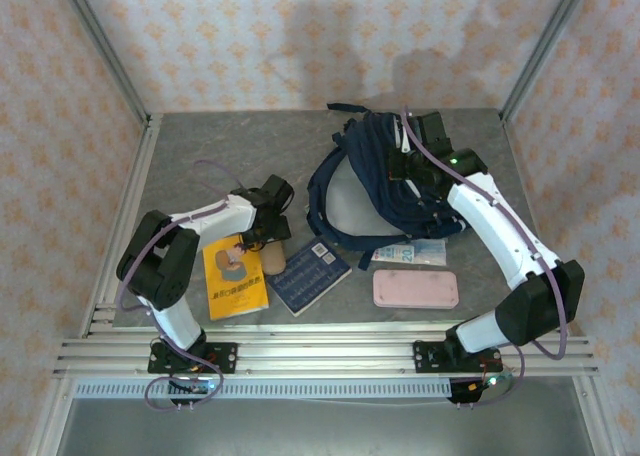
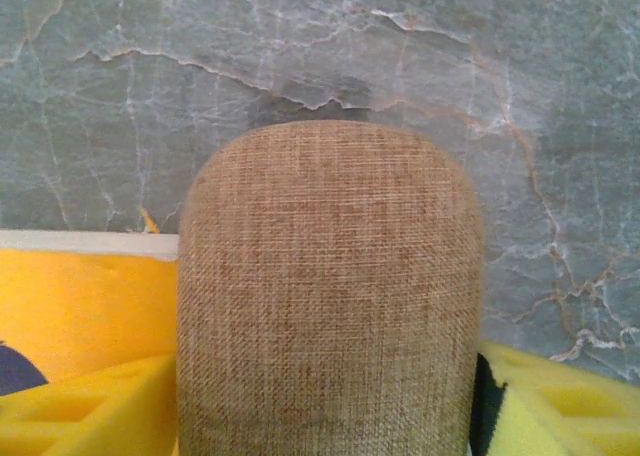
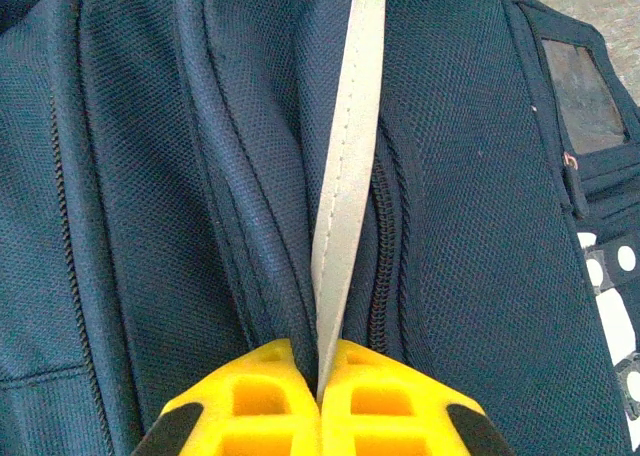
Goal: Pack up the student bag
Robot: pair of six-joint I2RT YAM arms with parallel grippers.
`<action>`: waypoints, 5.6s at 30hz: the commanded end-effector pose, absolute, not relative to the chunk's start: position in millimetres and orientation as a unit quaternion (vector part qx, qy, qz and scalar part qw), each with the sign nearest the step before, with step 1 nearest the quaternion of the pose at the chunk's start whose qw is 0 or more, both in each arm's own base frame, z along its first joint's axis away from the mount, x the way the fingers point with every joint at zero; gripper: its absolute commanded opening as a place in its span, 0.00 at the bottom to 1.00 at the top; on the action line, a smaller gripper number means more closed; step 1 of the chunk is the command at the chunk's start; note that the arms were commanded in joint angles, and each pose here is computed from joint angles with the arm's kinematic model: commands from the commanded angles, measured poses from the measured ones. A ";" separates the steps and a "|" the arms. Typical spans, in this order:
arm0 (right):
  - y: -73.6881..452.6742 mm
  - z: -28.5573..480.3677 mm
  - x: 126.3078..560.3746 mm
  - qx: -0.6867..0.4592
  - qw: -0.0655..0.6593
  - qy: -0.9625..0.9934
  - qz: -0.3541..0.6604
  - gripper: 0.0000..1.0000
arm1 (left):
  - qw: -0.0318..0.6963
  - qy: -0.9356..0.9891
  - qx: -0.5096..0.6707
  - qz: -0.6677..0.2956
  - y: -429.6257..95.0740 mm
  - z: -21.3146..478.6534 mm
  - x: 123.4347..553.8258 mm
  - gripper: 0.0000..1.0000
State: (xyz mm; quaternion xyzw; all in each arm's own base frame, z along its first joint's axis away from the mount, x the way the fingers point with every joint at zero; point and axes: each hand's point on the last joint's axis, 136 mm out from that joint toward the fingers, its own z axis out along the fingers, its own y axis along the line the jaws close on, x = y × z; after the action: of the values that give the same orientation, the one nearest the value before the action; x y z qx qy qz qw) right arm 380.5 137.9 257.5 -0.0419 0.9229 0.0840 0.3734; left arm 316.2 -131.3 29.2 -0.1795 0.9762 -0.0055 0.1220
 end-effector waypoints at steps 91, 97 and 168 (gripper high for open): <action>77.1 355.9 423.4 0.086 0.509 0.839 0.174 0.00 | 0.336 0.891 0.008 -0.307 -301.8 273.5 381.4 1.00; 82.0 350.2 429.0 0.071 0.498 0.846 0.175 0.00 | 0.358 0.879 0.036 -0.313 -290.5 294.1 362.9 1.00; 211.2 118.2 319.2 0.300 0.247 0.864 0.321 0.48 | 0.133 0.982 0.058 -0.122 -272.1 34.5 457.0 0.75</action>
State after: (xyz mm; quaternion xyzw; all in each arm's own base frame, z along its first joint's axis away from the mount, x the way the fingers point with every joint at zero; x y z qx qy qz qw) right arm 303.2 197.3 108.7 0.2667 0.8948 0.2714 0.2334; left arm 472.2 -269.5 46.0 0.0470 0.9780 -0.1182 0.1654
